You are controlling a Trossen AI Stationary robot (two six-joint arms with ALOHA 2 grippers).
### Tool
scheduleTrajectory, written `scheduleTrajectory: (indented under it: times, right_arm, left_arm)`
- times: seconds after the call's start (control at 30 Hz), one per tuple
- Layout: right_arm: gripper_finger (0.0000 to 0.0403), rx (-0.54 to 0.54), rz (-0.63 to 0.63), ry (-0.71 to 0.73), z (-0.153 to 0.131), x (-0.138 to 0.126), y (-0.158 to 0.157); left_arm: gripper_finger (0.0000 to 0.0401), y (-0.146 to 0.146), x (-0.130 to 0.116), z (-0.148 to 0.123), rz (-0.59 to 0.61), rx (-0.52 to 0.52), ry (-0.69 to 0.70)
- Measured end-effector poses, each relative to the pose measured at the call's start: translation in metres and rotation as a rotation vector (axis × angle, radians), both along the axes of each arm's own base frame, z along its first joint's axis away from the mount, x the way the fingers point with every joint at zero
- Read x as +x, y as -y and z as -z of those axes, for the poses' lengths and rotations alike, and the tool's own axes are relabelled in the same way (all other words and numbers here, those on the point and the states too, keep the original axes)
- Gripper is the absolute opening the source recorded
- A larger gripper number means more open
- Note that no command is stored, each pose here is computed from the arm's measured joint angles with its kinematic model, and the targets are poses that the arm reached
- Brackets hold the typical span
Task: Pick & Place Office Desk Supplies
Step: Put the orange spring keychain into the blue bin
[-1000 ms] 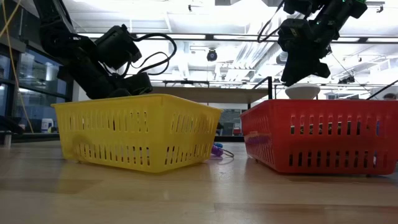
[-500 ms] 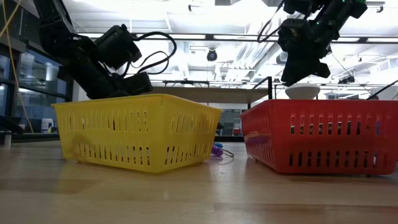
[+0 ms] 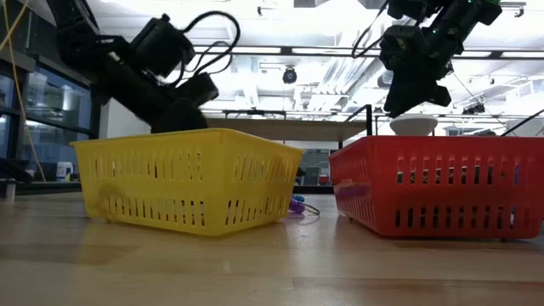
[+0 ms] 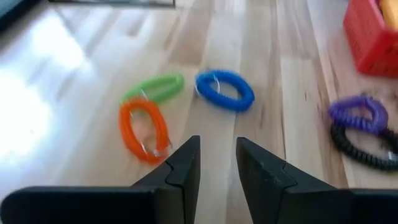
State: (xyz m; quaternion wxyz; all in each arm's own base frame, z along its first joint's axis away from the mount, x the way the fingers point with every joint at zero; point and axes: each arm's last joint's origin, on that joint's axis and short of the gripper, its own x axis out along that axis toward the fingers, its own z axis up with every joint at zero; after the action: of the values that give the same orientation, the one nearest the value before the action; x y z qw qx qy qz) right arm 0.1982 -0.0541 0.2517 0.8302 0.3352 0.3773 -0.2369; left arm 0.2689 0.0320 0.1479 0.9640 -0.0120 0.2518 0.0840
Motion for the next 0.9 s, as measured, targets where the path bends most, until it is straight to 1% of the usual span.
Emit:
scheduleTrajectory:
  times: [0.13, 0.2, 0.33, 0.43, 0.53, 0.7, 0.9]
  right_arm:
    - [0.0083, -0.001, -0.002, 0.014, -0.001, 0.001, 0.000]
    - [0.0083, -0.004, -0.002, 0.026, -0.002, 0.002, 0.000]
    - [0.0083, -0.009, -0.002, 0.041, -0.003, 0.003, 0.001]
    - [0.0083, -0.010, -0.002, 0.046, -0.003, 0.003, 0.001]
    - [0.0083, -0.010, -0.002, 0.046, -0.003, 0.004, 0.001]
    - [0.0083, -0.011, -0.002, 0.046, -0.003, 0.003, 0.001]
    - [0.0083, -0.010, -0.001, 0.046, -0.003, 0.003, 0.001]
  left_arm:
    - [0.0099, -0.001, 0.003, -0.007, 0.015, 0.036, 0.018]
    - [0.0099, 0.000, 0.003, -0.007, 0.023, 0.037, 0.019]
    - [0.0099, 0.002, 0.004, -0.008, 0.074, 0.002, 0.023]
    - [0.0099, 0.002, 0.006, -0.011, 0.087, -0.036, 0.029]
    - [0.0099, 0.002, 0.010, -0.014, 0.091, -0.037, 0.007]
    - [0.0099, -0.001, 0.021, -0.029, 0.057, -0.022, -0.047]
    - [0.0099, -0.005, 0.030, -0.048, -0.049, 0.031, -0.167]
